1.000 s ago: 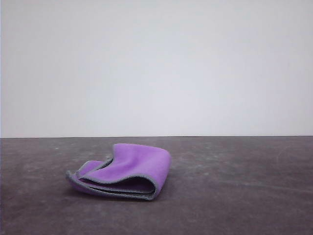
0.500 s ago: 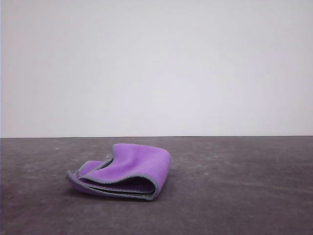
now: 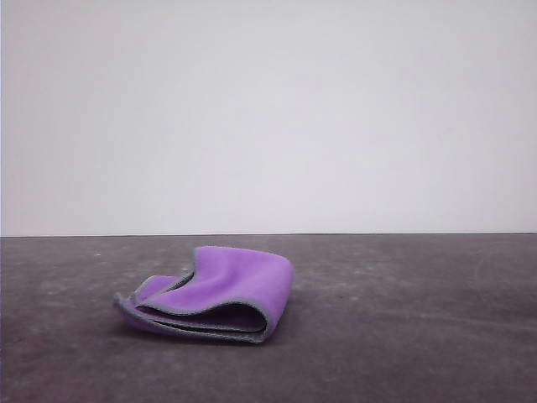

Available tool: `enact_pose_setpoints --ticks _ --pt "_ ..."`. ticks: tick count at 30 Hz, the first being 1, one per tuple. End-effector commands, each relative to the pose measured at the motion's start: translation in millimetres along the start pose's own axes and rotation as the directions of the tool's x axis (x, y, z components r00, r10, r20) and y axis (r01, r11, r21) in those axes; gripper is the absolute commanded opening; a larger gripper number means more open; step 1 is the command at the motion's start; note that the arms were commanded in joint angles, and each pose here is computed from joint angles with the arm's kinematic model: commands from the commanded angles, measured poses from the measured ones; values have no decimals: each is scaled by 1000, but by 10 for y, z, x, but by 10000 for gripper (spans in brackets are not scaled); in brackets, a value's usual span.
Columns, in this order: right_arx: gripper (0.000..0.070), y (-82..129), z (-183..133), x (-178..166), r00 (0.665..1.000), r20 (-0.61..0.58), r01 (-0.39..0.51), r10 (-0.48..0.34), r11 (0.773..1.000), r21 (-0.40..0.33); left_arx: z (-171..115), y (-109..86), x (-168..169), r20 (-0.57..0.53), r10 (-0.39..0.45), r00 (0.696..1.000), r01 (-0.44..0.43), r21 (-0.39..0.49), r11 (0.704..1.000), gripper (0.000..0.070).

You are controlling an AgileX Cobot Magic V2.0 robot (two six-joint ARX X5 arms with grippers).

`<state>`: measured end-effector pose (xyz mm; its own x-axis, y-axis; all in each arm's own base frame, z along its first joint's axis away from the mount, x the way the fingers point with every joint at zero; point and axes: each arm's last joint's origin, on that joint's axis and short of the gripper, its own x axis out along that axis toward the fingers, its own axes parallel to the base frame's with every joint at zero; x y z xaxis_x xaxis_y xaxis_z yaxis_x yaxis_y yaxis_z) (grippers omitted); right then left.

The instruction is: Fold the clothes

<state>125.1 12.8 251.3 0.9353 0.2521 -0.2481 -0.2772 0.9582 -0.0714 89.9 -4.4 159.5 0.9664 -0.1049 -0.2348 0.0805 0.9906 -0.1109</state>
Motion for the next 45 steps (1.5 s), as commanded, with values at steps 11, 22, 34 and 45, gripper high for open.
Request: enact_pose_setpoints --ticks 11,22,34,45 --pt "12 101 -722 -93 998 49 35 -35 999 -17 -65 9 23 -26 4 1000 -4 -1 1000 16" --pt "12 86 -1033 -52 985 71 152 -156 987 60 -65 9 23 -26 4 1000 -4 -1 1000 16" --pt "12 66 -1049 -48 976 65 200 -208 974 109 -65 9 23 -26 4 1000 -4 -1 1000 16" --pt "12 60 -1032 -51 973 82 204 -214 973 109 -65 9 24 -26 4 1000 -4 -1 1000 16"
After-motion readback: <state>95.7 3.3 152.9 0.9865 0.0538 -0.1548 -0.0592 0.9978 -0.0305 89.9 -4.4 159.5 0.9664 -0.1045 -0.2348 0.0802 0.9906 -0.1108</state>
